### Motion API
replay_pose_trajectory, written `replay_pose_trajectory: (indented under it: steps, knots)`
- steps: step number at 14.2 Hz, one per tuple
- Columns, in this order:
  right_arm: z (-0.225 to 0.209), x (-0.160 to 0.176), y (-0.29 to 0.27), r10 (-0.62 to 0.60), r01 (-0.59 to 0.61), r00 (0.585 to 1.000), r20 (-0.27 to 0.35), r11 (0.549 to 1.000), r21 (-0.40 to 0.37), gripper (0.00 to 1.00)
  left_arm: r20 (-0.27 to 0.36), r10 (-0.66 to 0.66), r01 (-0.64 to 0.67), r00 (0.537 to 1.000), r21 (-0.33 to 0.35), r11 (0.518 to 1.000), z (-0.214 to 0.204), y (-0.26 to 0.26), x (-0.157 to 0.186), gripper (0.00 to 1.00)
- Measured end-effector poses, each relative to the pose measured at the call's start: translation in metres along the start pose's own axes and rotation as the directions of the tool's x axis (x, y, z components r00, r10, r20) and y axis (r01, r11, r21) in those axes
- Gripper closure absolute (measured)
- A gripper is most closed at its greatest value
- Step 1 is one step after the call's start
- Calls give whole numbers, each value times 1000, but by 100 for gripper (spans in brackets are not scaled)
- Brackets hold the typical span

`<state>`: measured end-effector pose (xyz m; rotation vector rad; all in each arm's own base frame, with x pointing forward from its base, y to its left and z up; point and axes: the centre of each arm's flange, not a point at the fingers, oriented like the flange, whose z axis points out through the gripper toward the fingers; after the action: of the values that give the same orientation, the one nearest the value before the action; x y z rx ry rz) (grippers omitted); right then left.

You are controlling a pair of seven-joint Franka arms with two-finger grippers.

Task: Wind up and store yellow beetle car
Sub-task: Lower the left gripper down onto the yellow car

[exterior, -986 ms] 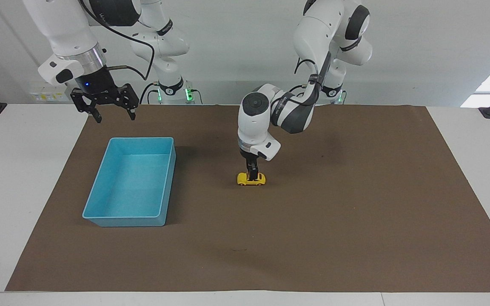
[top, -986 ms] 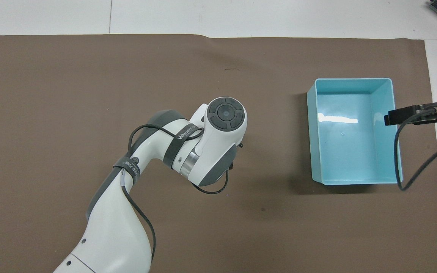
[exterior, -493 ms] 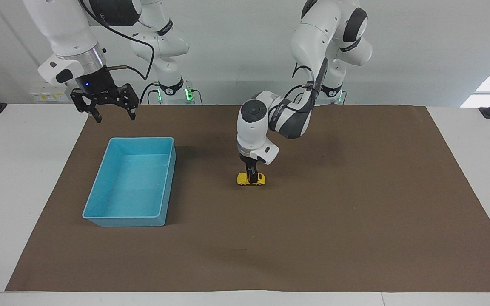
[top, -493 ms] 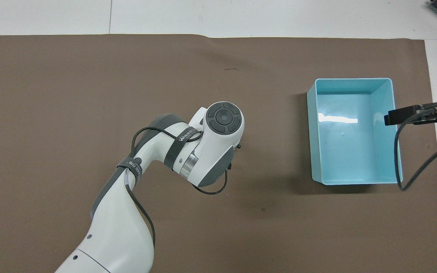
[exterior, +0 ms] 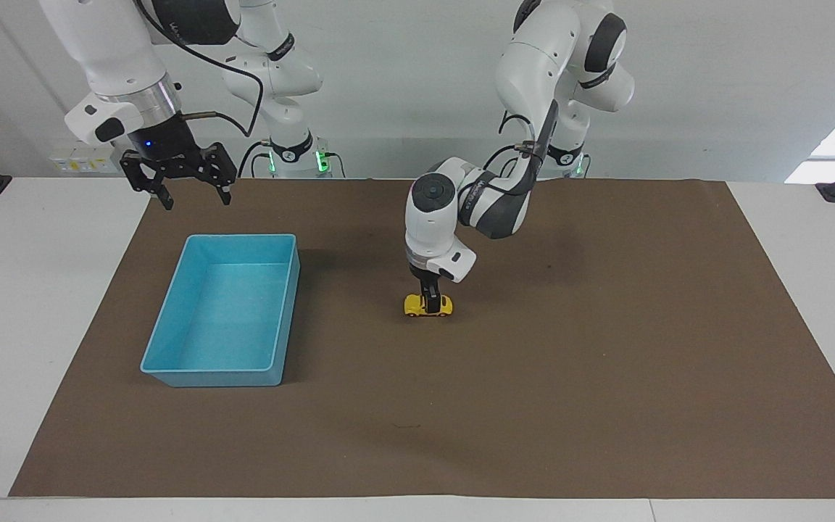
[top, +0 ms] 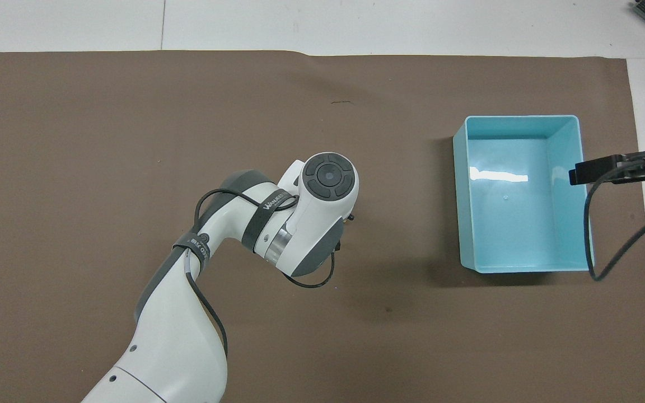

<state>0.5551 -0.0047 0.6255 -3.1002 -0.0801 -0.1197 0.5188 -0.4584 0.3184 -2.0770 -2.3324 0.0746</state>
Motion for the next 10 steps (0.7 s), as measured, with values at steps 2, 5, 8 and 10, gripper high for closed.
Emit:
replay_pose_trajectory:
  steps: [2,5,8,10]
  knots:
    - [0,0,2,4,-4,1000,0,1000,0,0,1,-1,1,1000,-2,1000,1,0,0,13]
    - [0,0,2,4,-4,1000,0,1000,0,0,6,-3,3,1000,-11,1000,1,2,1,26]
    - [0,0,2,4,-4,1000,0,1000,0,0,7,-5,6,1000,-19,1000,0,5,3,43]
    - [0,0,2,4,-4,1000,0,1000,0,0,8,-4,4,1000,-22,1000,-4,5,4,58]
